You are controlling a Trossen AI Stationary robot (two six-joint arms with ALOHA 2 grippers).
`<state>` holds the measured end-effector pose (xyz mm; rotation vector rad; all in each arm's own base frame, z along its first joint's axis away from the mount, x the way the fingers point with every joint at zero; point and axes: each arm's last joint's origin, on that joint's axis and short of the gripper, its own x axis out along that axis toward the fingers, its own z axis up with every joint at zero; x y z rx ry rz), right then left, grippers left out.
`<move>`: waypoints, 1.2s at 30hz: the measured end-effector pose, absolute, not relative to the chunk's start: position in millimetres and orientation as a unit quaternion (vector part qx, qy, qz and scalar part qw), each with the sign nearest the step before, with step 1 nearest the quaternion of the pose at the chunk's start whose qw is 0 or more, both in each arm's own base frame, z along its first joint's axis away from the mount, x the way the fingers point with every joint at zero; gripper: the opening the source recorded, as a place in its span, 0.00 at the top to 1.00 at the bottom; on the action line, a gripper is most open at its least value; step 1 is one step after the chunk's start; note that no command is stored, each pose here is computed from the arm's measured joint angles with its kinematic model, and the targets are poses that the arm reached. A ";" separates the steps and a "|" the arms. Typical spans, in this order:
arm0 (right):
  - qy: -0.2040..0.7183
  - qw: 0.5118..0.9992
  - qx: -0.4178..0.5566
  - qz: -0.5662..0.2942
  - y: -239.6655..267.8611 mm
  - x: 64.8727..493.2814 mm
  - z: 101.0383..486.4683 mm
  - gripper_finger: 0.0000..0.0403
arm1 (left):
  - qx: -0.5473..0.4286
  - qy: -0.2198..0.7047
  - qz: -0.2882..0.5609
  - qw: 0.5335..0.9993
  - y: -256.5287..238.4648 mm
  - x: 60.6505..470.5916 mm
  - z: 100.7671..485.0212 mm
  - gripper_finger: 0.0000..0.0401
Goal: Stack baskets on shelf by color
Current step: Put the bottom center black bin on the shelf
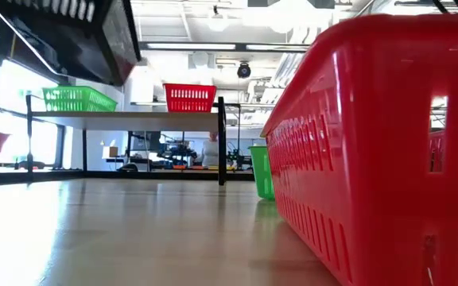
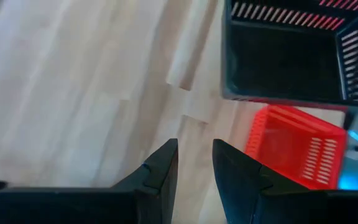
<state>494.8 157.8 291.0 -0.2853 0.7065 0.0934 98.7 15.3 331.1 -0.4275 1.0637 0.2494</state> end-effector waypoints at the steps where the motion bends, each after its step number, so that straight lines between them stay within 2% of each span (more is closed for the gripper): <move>1: 0.343 0.927 -0.147 0.044 151.0 497.2 291.3 1.00 | -0.197 0.501 0.125 0.833 15.8 98.7 331.1 0.78; 15: 0.328 0.918 -0.224 -0.003 52.6 521.2 296.1 1.00 | -0.205 0.497 0.151 0.830 16.9 98.5 331.0 0.78; 24: 0.302 0.924 -0.228 -0.050 -7.0 528.7 302.8 1.00 | -0.199 0.494 0.171 0.829 18.0 98.4 331.0 0.78; 36: 0.202 0.948 -0.229 -0.090 -48.1 536.6 321.9 1.00 | -0.190 0.492 0.185 0.829 19.0 98.2 331.0 0.78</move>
